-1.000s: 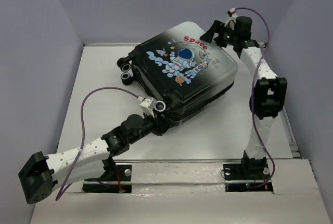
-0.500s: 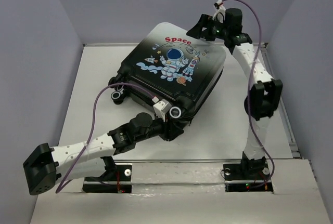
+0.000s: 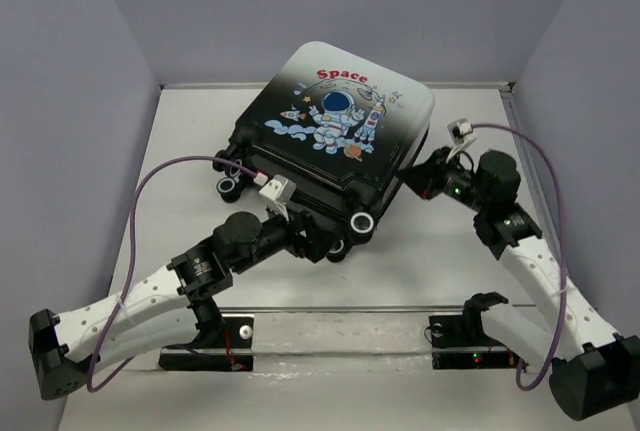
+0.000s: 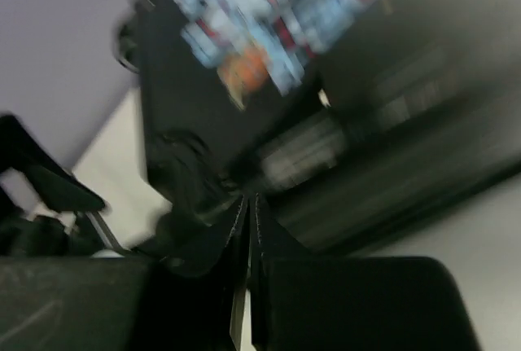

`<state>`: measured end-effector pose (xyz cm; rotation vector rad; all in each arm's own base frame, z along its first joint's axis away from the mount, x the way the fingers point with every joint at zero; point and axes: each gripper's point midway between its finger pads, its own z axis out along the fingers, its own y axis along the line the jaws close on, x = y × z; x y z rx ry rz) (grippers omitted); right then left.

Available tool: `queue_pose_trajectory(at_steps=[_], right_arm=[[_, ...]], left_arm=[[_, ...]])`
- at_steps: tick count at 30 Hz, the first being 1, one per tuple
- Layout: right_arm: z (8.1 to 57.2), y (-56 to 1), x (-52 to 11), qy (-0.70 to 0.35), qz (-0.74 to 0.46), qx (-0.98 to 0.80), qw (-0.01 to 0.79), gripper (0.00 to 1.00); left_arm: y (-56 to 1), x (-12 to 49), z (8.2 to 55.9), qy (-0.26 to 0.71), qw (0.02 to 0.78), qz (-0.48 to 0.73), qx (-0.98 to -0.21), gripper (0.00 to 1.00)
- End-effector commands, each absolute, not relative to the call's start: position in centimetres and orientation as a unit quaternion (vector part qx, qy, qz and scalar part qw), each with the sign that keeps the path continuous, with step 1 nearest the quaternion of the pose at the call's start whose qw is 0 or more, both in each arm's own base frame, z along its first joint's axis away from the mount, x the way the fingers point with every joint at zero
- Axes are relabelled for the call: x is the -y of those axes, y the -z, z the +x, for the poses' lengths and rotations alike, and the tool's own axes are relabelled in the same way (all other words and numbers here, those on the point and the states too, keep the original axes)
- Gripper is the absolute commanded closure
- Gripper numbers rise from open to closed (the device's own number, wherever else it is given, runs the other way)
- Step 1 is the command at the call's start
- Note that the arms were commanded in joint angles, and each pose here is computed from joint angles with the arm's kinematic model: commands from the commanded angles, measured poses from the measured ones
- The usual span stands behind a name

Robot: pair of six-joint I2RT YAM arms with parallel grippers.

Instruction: Pack the luggage

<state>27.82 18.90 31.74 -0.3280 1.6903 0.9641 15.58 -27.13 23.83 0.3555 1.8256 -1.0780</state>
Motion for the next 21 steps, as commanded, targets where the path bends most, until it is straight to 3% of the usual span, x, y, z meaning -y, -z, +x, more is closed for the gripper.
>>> queue_pose_trajectory(at_steps=[1, 4, 5, 6, 10, 15, 21], right_arm=[[24.6, -24.7, -18.3, -0.424, -0.108, -0.732, 0.522, 0.93], [22.9, -21.4, -18.5, -0.449, -0.103, -0.734, 0.5, 0.89], [22.4, -20.6, -18.8, -0.455, -0.105, -0.736, 0.49, 0.82], [22.1, -19.1, -18.8, -0.458, -0.1, -0.741, 0.481, 0.66], [21.3, -17.0, -19.1, -0.462, -0.101, -0.747, 0.467, 0.4], [20.9, -14.9, -21.0, -0.465, -0.12, -0.758, 0.442, 0.36], [23.0, -14.2, -22.4, -0.454, -0.136, -0.756, 0.453, 0.38]], left_arm=[[-24.5, 27.4, 15.5, 0.44, 0.454, 0.137, -0.762, 0.01], [-24.4, 28.6, 16.0, 0.439, 0.448, 0.148, -0.765, 0.01], [-24.5, 28.9, 16.2, 0.439, 0.448, 0.146, -0.765, 0.01], [-24.1, 29.3, 16.8, 0.436, 0.444, 0.143, -0.77, 0.01], [-24.6, 31.1, 17.1, 0.462, 0.434, 0.154, -0.758, 0.01], [-23.4, 33.4, 17.5, 0.471, 0.405, 0.175, -0.764, 0.01], [-23.3, 34.1, 18.0, 0.475, 0.404, 0.174, -0.762, 0.01]])
